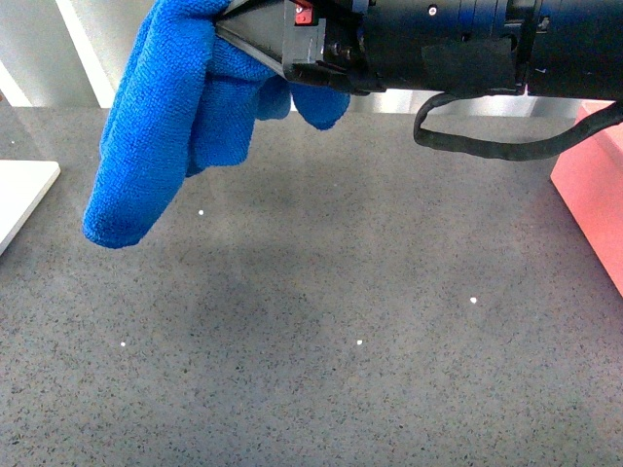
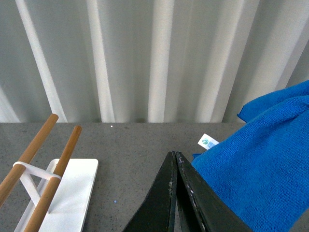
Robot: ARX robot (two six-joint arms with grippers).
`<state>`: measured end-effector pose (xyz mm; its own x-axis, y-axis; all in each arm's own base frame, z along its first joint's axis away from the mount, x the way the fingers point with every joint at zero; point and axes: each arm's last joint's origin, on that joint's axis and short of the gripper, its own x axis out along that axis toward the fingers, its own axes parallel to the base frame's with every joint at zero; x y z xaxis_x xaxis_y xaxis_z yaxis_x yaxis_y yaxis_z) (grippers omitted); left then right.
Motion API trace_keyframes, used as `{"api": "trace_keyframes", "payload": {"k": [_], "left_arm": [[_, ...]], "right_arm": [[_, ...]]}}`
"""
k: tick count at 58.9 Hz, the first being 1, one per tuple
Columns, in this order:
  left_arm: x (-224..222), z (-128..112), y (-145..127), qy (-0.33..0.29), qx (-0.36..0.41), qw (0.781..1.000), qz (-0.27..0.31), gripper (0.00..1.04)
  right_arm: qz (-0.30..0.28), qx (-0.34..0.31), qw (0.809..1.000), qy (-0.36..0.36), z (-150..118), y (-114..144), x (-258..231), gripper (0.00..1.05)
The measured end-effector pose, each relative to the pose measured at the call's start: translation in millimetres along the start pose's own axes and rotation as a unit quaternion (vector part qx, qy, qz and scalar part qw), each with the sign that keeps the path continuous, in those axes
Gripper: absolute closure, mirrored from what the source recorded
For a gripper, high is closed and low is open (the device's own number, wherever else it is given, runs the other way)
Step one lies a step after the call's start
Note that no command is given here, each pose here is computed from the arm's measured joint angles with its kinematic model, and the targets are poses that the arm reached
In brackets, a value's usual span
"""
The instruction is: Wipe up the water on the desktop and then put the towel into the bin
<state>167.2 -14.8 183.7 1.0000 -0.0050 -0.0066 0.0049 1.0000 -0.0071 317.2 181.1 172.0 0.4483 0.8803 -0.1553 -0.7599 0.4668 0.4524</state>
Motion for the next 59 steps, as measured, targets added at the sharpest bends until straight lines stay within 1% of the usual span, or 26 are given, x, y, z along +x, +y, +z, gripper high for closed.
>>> {"api": "trace_keyframes", "payload": {"k": [8, 11, 18, 23, 59], "left_arm": [[-12.1, -5.7, 9.2, 0.002, 0.000, 1.000, -0.009, 1.01], [-15.5, -7.0, 12.3, 0.002, 0.000, 1.000, -0.004, 1.01], [-23.1, -9.1, 14.5, 0.000, 0.000, 1.000, 0.003, 1.01], [-27.2, -15.2, 14.5, -0.006, 0.000, 1.000, 0.003, 1.01], [-48.6, -9.4, 14.4, -0.016, 0.000, 1.000, 0.001, 1.01]], "right_arm": [[-0.004, 0.004, 1.000, 0.005, -2.0, -1.2, -2.1, 0.96], [-0.007, 0.004, 1.000, 0.007, -2.3, -1.8, -2.9, 0.96], [-0.011, 0.007, 1.000, 0.012, -2.7, -2.9, -5.9, 0.96], [-0.014, 0.005, 1.000, 0.014, -3.2, -3.7, -7.3, 0.97], [-0.017, -0.002, 1.000, 0.014, -4.2, -4.1, -9.3, 0.97]]}}
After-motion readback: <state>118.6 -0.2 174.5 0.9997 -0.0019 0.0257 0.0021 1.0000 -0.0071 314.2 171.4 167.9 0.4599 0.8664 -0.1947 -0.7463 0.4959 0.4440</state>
